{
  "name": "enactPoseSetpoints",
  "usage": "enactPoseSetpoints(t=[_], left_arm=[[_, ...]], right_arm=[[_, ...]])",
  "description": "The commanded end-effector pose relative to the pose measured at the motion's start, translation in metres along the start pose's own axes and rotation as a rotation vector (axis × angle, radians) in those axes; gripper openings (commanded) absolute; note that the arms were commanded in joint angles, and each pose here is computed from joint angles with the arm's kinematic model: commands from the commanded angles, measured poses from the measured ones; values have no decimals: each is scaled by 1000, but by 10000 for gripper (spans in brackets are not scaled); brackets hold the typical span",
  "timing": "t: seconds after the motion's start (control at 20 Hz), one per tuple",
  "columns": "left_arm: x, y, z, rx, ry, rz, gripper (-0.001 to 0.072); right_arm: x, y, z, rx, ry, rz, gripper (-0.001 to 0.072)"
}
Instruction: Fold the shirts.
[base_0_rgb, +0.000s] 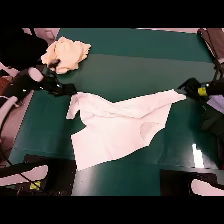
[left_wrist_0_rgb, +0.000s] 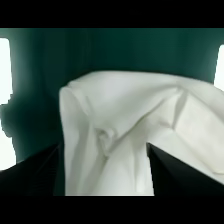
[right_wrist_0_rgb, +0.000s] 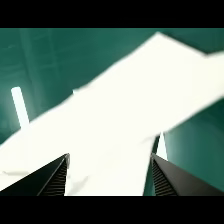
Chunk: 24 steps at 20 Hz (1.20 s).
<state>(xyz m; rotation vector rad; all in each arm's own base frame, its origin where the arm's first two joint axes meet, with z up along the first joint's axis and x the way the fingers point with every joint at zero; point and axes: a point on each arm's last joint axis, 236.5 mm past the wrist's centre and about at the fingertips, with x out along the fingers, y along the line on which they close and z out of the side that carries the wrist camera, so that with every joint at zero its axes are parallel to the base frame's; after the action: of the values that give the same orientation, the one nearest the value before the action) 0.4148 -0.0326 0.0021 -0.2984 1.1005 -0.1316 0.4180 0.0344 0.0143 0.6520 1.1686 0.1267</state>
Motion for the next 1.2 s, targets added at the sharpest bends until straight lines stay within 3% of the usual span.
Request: enactPoseSetpoints(t=[0.0,0.1,0.3,0.6,0.65,0.85,0.95,1.15], left_arm=[[-22,26,28,3,-82,16,626],[-2,29,5,17,32,-1,620],[5,12,-17,28,127,-88,607],[3,0,-23,26,152,-132,607],[2,-2,-25,24,162,-141,607],[1,-9,-28,45,174,-176,607],[1,-9,-27,64,168,-176,607],[-6,-15,-52,79,272,-209,605]], right_arm=[[8,-10,-47,30,71,57,586],[17,-19,-72,41,115,60,543],[32,-29,-120,80,185,89,543],[73,-32,-122,123,166,123,508],[81,-25,-119,140,154,153,462],[90,-8,-124,129,167,204,98],[83,-6,-113,100,111,192,17],[61,-7,-98,94,54,198,17]])
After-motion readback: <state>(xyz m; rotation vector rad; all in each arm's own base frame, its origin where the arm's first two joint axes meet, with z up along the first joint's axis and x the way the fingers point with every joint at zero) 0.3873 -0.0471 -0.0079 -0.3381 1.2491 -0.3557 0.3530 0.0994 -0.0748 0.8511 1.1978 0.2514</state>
